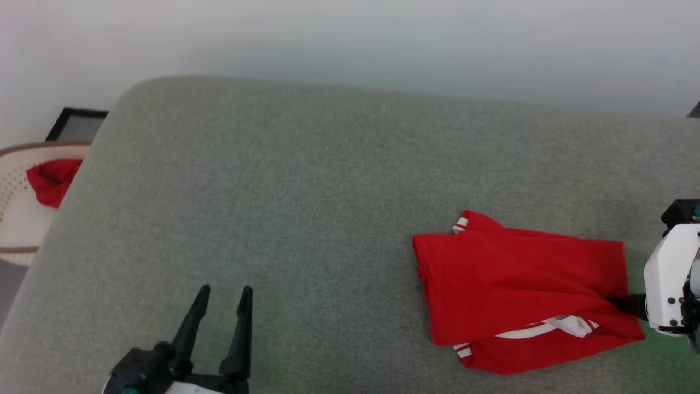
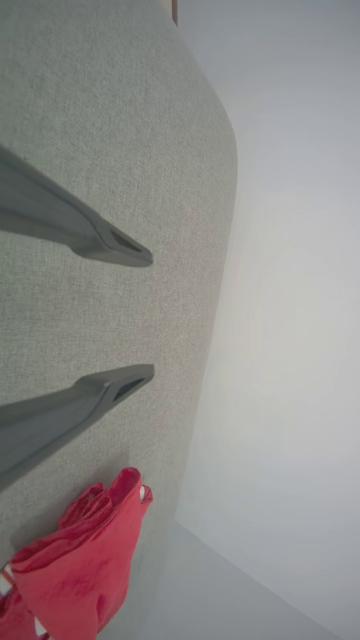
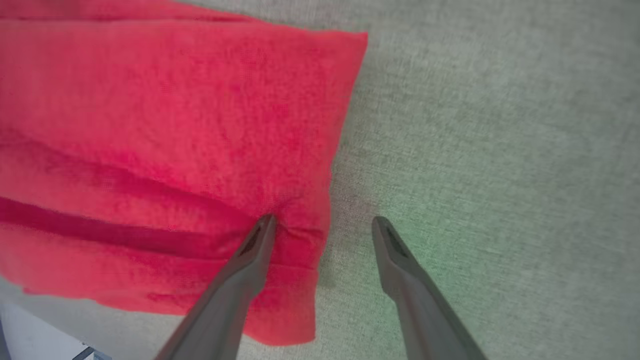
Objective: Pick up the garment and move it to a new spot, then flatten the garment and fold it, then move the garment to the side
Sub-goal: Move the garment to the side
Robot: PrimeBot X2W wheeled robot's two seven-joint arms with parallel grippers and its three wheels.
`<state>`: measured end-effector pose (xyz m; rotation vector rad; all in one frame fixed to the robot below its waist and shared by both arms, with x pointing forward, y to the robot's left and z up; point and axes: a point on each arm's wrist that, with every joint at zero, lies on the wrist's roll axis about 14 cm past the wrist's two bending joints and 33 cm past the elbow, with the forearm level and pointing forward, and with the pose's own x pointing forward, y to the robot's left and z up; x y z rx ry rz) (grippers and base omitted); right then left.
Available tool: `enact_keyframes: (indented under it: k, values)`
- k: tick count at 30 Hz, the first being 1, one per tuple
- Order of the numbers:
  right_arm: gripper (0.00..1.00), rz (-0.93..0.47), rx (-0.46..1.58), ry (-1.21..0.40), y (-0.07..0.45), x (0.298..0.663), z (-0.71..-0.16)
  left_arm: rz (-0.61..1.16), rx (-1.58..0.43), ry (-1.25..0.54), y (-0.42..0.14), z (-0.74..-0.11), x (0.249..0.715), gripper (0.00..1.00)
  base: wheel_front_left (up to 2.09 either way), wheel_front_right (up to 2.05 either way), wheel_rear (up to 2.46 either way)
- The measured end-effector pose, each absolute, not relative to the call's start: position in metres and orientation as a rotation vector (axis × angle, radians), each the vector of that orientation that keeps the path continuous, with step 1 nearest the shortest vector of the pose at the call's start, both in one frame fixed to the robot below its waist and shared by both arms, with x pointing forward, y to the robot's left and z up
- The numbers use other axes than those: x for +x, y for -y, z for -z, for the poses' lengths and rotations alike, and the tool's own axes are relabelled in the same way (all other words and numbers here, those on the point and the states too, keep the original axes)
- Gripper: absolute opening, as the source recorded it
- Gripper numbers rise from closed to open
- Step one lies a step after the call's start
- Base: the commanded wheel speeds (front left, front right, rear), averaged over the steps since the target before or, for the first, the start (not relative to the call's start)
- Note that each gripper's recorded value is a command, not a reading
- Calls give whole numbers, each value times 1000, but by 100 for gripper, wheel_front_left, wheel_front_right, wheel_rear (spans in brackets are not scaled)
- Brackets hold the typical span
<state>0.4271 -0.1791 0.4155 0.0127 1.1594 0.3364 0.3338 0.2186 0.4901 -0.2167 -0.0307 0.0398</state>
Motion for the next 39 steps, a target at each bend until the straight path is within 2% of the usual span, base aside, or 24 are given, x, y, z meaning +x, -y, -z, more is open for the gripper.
enact_keyframes:
  k: [5, 6, 7, 8, 9, 10, 17, 22, 28, 39]
  values:
    - [100, -336, 21, -1210, 176, 428, -393, -39, -221, 13, -217, -484, 343, 100, 0, 0, 0]
    - [80, -338, 23, -1216, 175, 428, -390, -40, -222, 9, -217, -483, 344, 100, 0, 0, 0]
    - [50, -341, 24, -1219, 174, 428, -388, -42, -223, 6, -217, -482, 345, 100, 0, 0, 0]
    - [42, -346, 22, -1219, 173, 429, -386, -46, -224, 3, -218, -481, 346, 100, 0, 0, 0]
    - [26, -350, 23, -1213, 171, 430, -385, -49, -223, -1, -219, -480, 346, 100, 0, 0, 0]
    - [0, -353, 28, -1208, 171, 430, -384, -52, -223, -5, -219, -479, 346, 100, 0, 0, 0]
    - [0, -361, 104, -1109, 166, 431, -390, -21, -230, 3, -210, -481, 354, 100, 0, 0, 0]
    - [0, -331, 141, -967, 177, 437, -408, 31, -238, 25, -196, -488, 363, 100, 0, 0, 0]
    - [0, -206, 163, -807, 231, 438, -439, 111, -236, 71, -177, -502, 381, 100, 0, 0, 0]
    - [0, 137, 137, -626, 360, 423, -480, 262, -196, 179, -137, -532, 426, 100, 0, 0, 0]
